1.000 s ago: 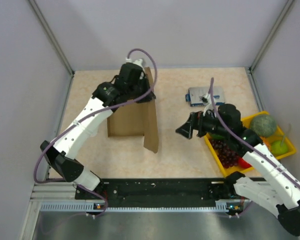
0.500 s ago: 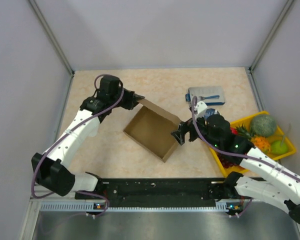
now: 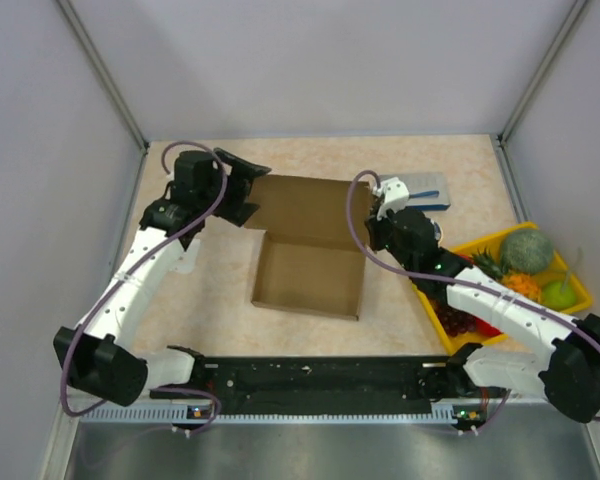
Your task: Fold the paper box
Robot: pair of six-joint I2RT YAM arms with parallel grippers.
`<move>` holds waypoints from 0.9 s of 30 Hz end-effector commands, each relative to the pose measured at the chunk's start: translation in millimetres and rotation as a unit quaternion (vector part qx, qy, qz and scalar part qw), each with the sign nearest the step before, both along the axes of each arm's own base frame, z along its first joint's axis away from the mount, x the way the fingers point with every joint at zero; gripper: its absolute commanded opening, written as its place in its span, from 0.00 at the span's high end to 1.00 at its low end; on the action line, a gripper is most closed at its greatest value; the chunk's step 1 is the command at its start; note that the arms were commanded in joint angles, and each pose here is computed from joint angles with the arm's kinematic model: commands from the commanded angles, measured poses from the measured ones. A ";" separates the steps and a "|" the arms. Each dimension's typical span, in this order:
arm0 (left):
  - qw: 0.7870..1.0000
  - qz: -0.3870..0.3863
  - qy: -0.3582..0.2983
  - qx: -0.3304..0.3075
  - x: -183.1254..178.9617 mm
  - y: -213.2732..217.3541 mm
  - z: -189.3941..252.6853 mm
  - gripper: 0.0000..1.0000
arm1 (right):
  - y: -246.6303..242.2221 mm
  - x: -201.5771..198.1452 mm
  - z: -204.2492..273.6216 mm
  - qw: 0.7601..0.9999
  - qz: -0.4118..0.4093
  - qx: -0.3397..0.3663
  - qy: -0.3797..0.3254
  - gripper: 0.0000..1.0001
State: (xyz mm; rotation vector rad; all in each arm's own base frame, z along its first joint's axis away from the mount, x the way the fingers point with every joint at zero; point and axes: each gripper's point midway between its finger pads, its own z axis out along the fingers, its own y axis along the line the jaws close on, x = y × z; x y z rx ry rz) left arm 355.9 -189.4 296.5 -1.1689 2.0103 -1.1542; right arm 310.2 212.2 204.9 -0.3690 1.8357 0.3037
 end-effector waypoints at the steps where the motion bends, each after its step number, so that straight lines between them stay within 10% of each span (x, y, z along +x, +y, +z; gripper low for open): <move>1: 0.972 -0.038 -0.061 0.222 -32.6 68.9 -13.7 0.02 | 2.4 23.9 39.2 0.996 0.031 0.063 -0.048 1.00; 8: 0.929 0.006 0.027 0.369 -87.9 180.7 -96.6 0.02 | -16.9 45.9 34.5 0.997 0.021 0.058 -0.045 1.00; 15: 0.974 0.051 0.166 0.147 -77.5 206.0 -197.0 0.04 | -17.7 43.7 47.0 0.995 0.035 0.074 -0.058 1.00; 21: 0.880 0.152 0.280 0.352 -65.2 311.9 -227.7 0.02 | -11.6 32.5 52.9 0.992 0.061 0.092 -0.056 1.00; 27: 0.870 0.057 0.310 0.379 -29.4 323.9 -243.5 0.02 | -12.2 24.4 61.9 0.990 0.071 0.100 -0.071 1.00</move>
